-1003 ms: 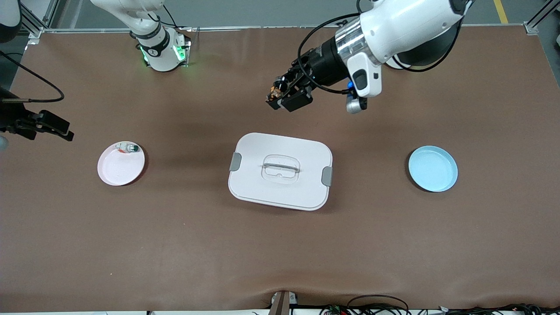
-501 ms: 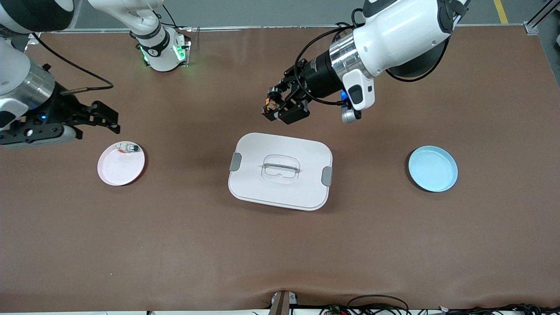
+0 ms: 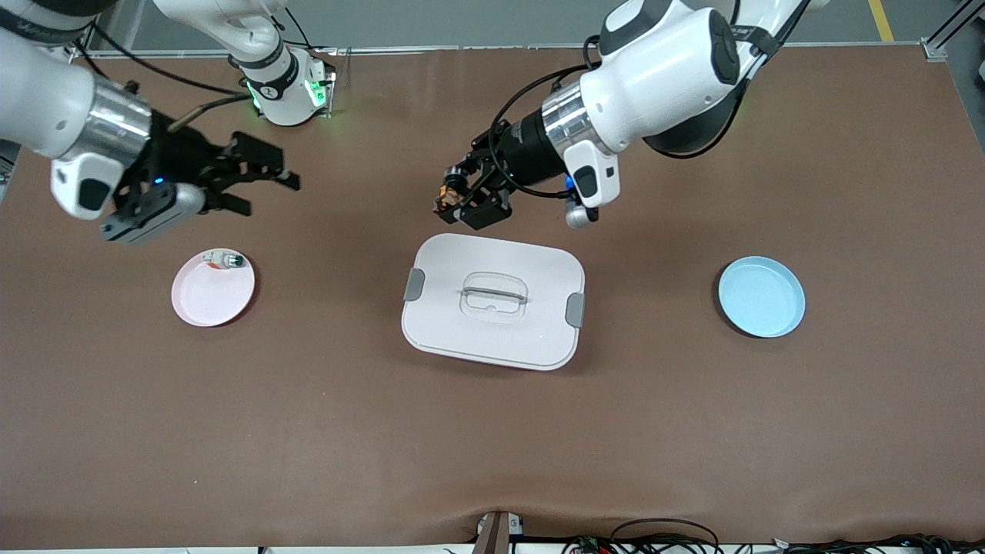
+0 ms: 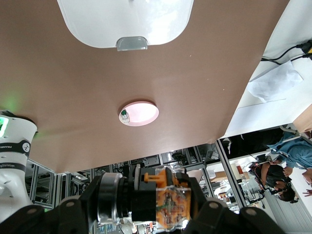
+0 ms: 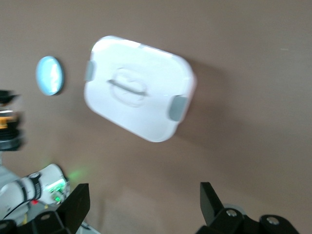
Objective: Transfer orange switch to right arm and place
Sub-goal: 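Bring the right gripper to the switch held by the left gripper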
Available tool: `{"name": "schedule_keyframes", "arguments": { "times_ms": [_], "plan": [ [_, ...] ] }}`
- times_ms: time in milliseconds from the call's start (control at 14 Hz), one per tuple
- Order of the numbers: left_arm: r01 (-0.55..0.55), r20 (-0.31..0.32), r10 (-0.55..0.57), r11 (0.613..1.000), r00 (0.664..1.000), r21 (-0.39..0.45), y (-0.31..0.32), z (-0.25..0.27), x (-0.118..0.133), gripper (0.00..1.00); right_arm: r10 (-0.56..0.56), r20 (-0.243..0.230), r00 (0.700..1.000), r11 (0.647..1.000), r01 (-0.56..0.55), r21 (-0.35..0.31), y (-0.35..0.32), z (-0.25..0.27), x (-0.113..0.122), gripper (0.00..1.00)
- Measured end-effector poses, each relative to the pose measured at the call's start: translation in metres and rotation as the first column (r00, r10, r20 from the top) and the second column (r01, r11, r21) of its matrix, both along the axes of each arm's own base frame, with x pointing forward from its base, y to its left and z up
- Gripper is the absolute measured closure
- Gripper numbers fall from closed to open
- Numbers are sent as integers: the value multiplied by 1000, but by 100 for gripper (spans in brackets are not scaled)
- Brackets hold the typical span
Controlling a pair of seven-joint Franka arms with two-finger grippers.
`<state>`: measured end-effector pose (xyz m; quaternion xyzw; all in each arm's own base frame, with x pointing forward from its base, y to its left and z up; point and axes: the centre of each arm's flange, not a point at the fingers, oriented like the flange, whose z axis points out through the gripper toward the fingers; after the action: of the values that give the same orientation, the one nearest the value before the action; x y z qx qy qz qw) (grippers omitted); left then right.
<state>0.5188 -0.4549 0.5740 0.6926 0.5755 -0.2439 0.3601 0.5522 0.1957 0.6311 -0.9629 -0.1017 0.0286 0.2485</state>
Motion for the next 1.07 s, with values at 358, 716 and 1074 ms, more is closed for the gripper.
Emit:
{"name": "schedule_keyframes", "arguments": {
  "times_ms": [358, 716, 1074],
  "plan": [
    [2, 10, -2, 1000, 1000, 10, -8, -4, -3, 27, -27, 49, 998, 997, 23, 77, 58, 13, -11, 0],
    [-2, 9, 2, 1000, 1000, 9, -7, -4, -2, 27, -155, 11, 988, 981, 152, 118, 108, 13, -24, 0],
    [-9, 1, 9, 1000, 1000, 8, -7, -4, -2, 27, -261, 28, 965, 952, 252, 172, 138, 15, -28, 0]
  ]
}}
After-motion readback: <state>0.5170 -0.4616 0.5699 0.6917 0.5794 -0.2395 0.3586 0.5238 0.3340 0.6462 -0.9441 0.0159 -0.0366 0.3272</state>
